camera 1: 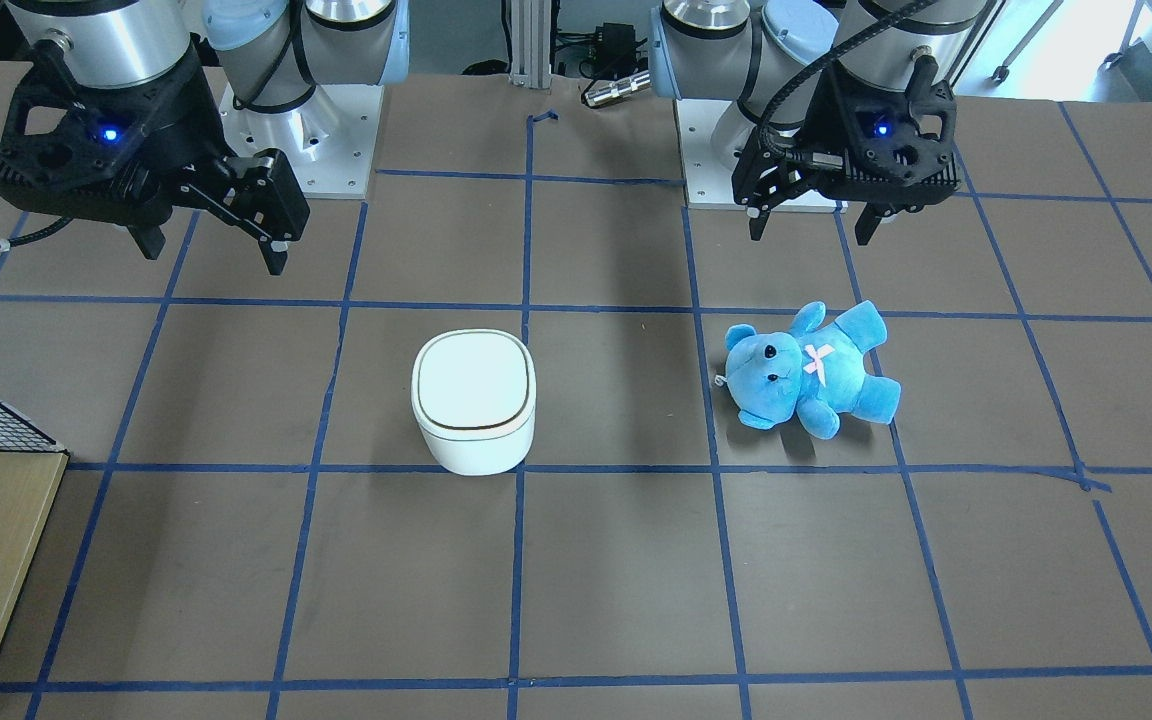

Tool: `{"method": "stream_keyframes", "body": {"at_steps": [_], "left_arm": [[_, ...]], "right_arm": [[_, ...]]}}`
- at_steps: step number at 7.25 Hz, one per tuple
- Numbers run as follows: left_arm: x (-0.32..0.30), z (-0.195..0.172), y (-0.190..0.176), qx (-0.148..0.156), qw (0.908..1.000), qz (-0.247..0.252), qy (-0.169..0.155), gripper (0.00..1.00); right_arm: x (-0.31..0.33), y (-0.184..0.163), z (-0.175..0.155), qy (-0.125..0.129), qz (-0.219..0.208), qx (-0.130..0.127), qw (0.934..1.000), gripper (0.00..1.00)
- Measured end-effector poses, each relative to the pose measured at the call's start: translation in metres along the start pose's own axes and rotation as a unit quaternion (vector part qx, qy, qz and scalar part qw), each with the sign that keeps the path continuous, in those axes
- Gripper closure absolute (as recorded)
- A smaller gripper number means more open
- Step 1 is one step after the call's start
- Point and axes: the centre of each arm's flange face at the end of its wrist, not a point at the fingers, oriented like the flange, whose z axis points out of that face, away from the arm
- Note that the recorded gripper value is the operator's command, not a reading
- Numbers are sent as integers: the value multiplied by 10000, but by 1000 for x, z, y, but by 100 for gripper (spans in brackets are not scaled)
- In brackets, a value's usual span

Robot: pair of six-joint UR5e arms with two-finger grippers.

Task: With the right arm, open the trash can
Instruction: 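Move the right gripper toward the white trash can lid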

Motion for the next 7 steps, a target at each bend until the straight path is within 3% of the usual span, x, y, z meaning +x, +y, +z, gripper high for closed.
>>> {"method": "stream_keyframes", "body": {"at_steps": [2, 3, 4, 5, 7], "left_arm": [[0, 0, 0, 0, 10000, 2, 0, 0], [0, 0, 0, 0, 10000, 1, 0, 0], [0, 0, 0, 0, 10000, 1, 0, 0], [0, 0, 0, 0, 10000, 3, 0, 0], [0, 0, 0, 0, 10000, 3, 0, 0]], "right_arm": [[-2, -1, 0, -75, -6, 34, 10000, 0], [-2, -1, 1, -85, -3, 33, 10000, 38], [-4, -2, 4, -89, -11, 20, 10000, 91], [-12, -2, 9, -93, -74, 8, 9999, 100], [-66, 9, 43, -88, -358, 32, 9993, 100]]}}
